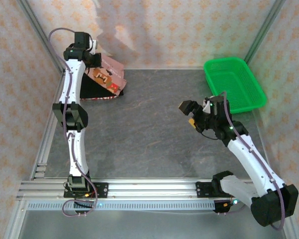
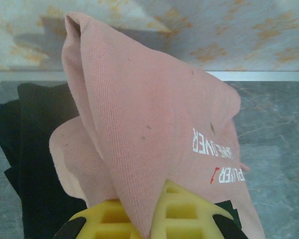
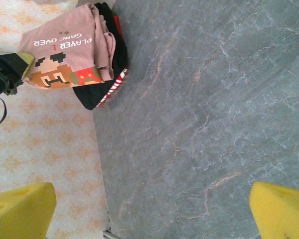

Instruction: Fold and stack the t-shirts

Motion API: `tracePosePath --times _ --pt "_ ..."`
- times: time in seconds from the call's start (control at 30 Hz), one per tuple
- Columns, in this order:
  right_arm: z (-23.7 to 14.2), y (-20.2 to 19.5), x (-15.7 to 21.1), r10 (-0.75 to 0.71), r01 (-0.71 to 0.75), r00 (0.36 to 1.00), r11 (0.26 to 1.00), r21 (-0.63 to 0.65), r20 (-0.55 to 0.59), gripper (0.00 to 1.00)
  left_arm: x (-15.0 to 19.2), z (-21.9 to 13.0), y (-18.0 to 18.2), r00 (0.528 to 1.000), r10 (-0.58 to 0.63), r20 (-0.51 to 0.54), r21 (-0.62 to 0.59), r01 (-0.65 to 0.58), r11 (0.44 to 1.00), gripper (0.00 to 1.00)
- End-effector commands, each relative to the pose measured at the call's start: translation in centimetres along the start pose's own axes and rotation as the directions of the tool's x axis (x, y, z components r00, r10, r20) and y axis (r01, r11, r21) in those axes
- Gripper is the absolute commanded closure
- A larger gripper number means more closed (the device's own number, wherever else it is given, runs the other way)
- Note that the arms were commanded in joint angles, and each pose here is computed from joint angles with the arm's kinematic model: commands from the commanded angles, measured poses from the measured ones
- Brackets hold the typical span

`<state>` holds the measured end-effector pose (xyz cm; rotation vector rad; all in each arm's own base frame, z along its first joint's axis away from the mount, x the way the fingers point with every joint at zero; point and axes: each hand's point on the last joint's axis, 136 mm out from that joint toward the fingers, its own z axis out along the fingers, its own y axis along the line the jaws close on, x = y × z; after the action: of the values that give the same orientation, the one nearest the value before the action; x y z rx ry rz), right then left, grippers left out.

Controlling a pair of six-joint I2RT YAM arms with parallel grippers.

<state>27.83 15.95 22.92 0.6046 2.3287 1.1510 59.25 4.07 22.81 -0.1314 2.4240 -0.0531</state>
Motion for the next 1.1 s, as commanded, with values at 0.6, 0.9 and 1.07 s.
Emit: tracePosePath --times 0.6,0.9,1.07 --pt "-0.8 3.4 -0.9 -0.072 0.073 0.996 0.997 -0.016 0.047 0.01 1.4 -0.4 16.0 0.816 -0.569 0.100 -0.110 0.578 0.809 0.19" --pt "-4.5 1.4 0.0 -0.200 0.192 0.978 0.974 0.116 0.055 0.01 0.7 -8.5 11.6 0.803 -0.575 0.158 0.085 0.569 0.818 0.03" --pt "-7.1 -3.6 -1.6 -0.341 0.275 0.933 0.882 0.383 0.115 0.01 5.6 -14.2 8.8 0.815 -0.529 0.237 0.143 0.509 0.849 0.02"
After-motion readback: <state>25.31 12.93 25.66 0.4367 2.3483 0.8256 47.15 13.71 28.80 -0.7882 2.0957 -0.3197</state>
